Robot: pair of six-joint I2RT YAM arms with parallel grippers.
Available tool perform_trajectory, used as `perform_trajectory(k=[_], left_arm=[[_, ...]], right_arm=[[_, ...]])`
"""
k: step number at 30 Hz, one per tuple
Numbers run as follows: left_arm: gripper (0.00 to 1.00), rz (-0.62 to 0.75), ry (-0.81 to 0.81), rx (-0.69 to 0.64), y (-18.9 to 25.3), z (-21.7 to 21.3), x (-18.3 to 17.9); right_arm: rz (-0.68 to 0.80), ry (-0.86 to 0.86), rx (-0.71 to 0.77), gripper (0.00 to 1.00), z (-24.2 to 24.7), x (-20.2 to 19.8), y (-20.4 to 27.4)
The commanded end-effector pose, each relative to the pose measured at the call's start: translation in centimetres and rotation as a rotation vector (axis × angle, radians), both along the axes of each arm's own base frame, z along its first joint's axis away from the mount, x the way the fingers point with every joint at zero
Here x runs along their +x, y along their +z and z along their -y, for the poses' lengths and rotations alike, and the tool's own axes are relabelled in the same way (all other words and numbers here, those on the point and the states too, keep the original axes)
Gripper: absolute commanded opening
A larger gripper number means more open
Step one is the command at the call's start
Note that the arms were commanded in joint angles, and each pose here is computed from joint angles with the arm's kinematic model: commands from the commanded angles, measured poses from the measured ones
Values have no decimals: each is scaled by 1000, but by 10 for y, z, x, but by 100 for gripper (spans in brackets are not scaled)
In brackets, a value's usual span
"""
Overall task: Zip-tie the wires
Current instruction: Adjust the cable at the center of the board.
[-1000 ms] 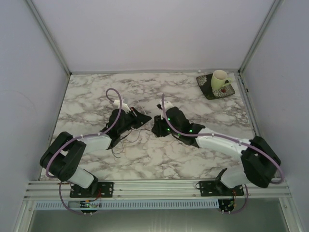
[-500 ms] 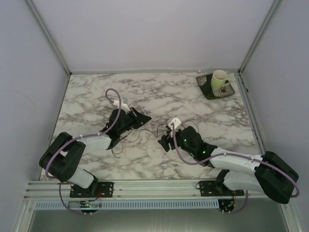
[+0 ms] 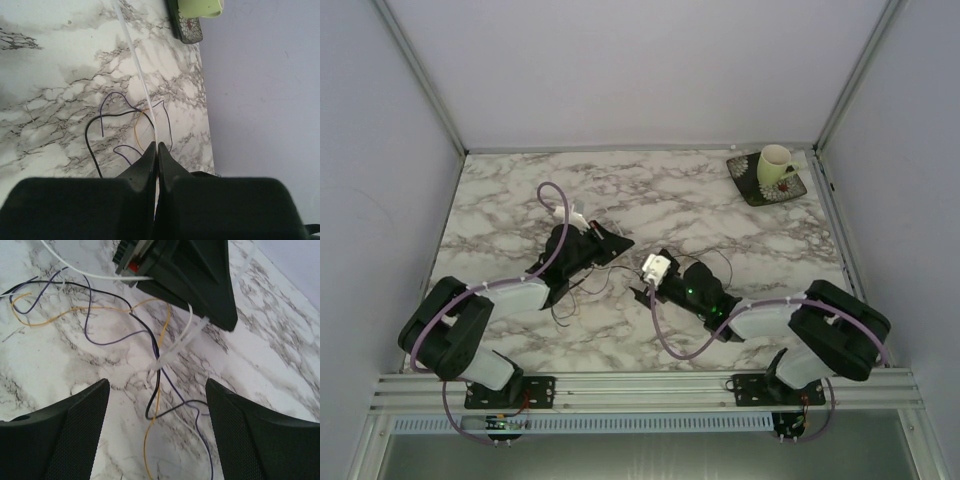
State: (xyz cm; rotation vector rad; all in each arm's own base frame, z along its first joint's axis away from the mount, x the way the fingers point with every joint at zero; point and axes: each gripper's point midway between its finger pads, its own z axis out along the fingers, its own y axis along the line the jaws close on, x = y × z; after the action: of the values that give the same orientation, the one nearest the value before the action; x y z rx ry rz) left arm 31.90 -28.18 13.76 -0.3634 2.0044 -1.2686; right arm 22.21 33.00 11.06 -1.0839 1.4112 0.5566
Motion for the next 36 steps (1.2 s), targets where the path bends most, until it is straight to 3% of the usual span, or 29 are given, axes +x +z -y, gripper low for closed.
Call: perform_trajectory(k=[1, 14, 27, 30, 35, 36], left_arm=[[0, 46, 1, -47, 26, 5, 3], [0, 61, -1, -66, 40, 7, 3], [0, 50, -9, -87, 44, 11, 1], [0, 47, -9, -90, 45, 12, 1], [0, 48, -8, -86, 44, 12, 0], [0, 47, -9, -83, 43, 12, 0]], right_arm=[[91, 66, 86, 77, -27, 9, 31], [24, 103, 55, 67, -34, 22, 1], [-1, 77, 107, 34, -37, 33, -5], [3, 67, 116, 25, -37, 36, -5], [1, 47, 111, 0, -32, 37, -6], [-2, 41, 108, 0, -30, 37, -7]])
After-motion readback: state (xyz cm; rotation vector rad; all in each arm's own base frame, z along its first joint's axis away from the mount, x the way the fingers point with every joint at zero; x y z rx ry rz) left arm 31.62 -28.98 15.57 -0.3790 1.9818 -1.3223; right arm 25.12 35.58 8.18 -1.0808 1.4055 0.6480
